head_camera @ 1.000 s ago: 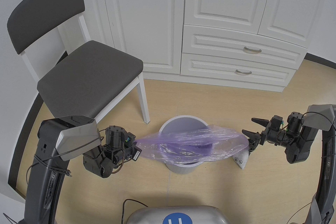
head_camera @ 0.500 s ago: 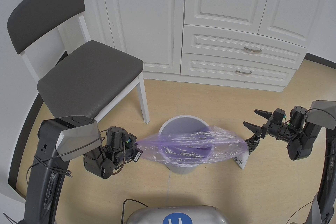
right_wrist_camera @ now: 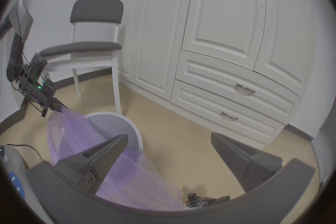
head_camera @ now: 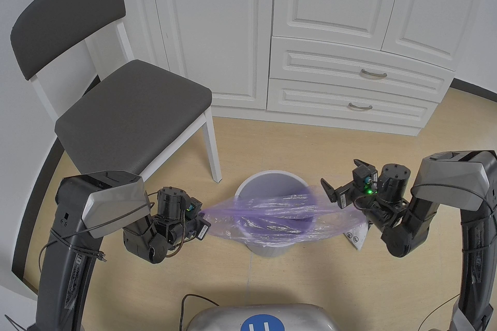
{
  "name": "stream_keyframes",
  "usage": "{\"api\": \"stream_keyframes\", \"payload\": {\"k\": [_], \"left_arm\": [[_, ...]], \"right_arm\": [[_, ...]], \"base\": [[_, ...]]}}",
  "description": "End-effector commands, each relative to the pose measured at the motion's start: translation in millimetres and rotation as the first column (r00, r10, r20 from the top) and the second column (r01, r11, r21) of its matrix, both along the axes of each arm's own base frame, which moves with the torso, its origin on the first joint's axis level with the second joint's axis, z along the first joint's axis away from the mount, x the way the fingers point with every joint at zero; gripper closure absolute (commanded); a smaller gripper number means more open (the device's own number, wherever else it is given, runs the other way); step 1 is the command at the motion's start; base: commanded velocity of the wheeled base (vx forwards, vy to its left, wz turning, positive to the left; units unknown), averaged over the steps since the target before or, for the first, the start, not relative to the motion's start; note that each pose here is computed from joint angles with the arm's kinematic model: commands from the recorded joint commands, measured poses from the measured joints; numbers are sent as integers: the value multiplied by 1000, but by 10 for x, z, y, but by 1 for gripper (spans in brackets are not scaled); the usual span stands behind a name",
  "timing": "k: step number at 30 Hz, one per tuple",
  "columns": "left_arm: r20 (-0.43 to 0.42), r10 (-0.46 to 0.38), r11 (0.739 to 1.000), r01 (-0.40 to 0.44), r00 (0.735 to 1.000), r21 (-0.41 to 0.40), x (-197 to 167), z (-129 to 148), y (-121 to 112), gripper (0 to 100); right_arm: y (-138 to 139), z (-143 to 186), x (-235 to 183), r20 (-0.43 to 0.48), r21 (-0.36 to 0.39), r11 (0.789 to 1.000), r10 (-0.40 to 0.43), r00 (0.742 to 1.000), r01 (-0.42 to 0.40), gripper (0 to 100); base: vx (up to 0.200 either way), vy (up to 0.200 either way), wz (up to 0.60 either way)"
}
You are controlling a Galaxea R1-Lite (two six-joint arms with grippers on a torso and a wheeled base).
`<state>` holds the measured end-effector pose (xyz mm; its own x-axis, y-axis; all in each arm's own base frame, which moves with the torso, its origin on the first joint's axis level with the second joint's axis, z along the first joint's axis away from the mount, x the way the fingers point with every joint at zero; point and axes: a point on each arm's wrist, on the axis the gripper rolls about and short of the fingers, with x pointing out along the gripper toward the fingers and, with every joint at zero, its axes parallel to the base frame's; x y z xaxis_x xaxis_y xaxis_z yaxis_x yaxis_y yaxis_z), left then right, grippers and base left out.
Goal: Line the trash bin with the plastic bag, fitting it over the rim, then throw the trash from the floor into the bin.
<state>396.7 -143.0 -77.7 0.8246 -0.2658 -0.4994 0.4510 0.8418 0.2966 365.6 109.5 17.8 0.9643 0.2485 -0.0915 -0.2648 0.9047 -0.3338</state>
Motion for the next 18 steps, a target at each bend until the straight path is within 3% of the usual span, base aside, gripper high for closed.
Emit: {"api": "stream_keyframes", "payload": {"k": [1,4,5,8,11,14,17,18], "left_arm": [[-18,11,1000,-12,1000,-20,9,2,7,0],[-22,14,1000,-14,1000,-24,9,-1,13,0],[-21,14,1000,-14,1000,-23,8,0,7,0],[-10,9,1000,-9,1000,-25,0,4,9,0],[19,-7,999,8,1000,-45,-11,-7,15,0],[108,-75,993,85,991,-86,-50,42,38,0],[140,-170,974,188,975,-123,-198,135,65,0],[140,-170,974,188,975,-123,-198,135,65,0]], "right_arm": [[544,20,-230,25,-38,998,48,999,-47,0],[598,38,-240,36,-45,997,62,997,-61,0],[642,125,-195,81,-59,996,77,994,-72,0],[684,252,-49,140,-151,985,109,984,-87,0],[697,334,-52,76,-230,967,129,989,-108,0],[710,441,-127,-19,-270,950,156,988,-155,0],[729,573,-211,-79,-339,920,182,980,-198,0],[729,573,-211,-79,-339,920,182,980,-198,0]], "base": [[0,0,0],[0,0,0],[0,0,0],[0,0,0],[0,0,0],[0,0,0],[0,0,0],[0,0,0]]}}
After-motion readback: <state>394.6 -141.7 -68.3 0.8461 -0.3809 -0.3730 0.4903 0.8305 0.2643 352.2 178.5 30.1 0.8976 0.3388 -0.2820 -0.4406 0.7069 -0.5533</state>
